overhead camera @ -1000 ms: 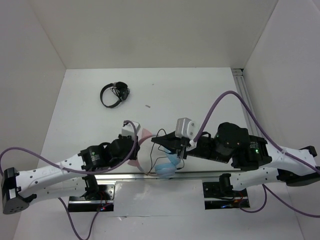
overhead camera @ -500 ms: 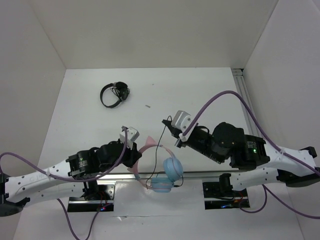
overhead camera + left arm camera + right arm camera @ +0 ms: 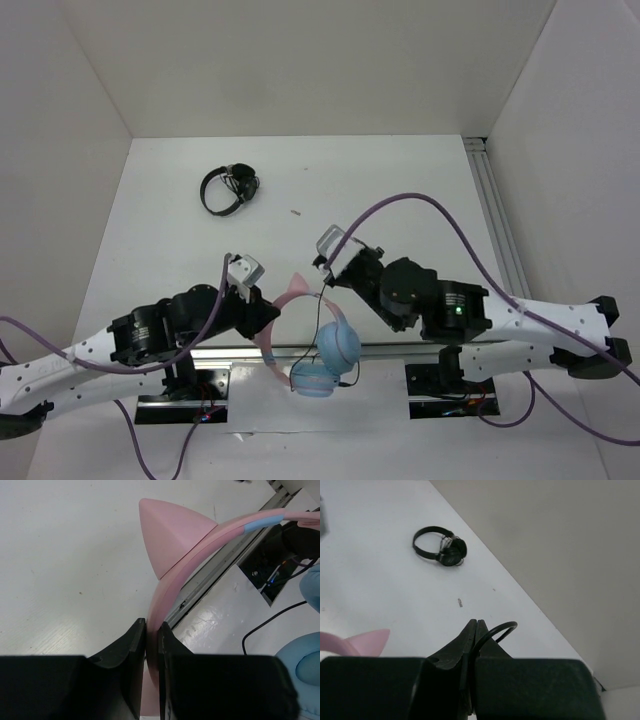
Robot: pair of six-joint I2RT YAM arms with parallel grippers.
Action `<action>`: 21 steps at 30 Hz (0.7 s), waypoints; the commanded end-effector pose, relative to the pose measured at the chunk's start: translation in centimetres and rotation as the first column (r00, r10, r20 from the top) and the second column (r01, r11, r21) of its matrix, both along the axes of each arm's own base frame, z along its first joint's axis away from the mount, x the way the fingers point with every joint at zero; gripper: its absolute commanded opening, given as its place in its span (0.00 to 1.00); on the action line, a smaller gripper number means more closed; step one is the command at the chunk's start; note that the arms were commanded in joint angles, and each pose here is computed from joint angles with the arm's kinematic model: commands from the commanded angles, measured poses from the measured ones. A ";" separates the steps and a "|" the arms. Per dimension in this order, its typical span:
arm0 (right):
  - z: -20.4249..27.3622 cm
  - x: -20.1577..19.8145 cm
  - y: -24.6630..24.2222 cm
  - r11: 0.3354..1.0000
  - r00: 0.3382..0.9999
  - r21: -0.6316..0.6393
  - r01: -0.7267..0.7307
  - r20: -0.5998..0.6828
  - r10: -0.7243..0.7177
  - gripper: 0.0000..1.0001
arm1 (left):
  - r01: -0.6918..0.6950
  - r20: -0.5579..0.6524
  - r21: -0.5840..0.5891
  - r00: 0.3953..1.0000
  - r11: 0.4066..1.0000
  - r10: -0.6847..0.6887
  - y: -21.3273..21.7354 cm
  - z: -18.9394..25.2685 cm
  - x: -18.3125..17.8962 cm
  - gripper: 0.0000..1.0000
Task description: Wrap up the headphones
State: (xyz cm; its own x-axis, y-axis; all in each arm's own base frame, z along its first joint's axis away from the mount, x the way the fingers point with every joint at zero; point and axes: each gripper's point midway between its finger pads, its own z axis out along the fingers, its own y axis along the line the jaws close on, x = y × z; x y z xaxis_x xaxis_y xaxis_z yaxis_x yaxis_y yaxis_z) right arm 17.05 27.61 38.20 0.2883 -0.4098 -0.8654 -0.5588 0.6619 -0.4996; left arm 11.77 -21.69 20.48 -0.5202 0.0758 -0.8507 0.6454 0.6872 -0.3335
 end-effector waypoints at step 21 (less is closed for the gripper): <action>-2.1 22.7 -5.2 0.948 0.987 0.311 0.063 -0.158 -0.014 0.00 | -0.159 0.173 -0.325 0.959 0.932 0.224 -3.1 15.2 9.2 0.00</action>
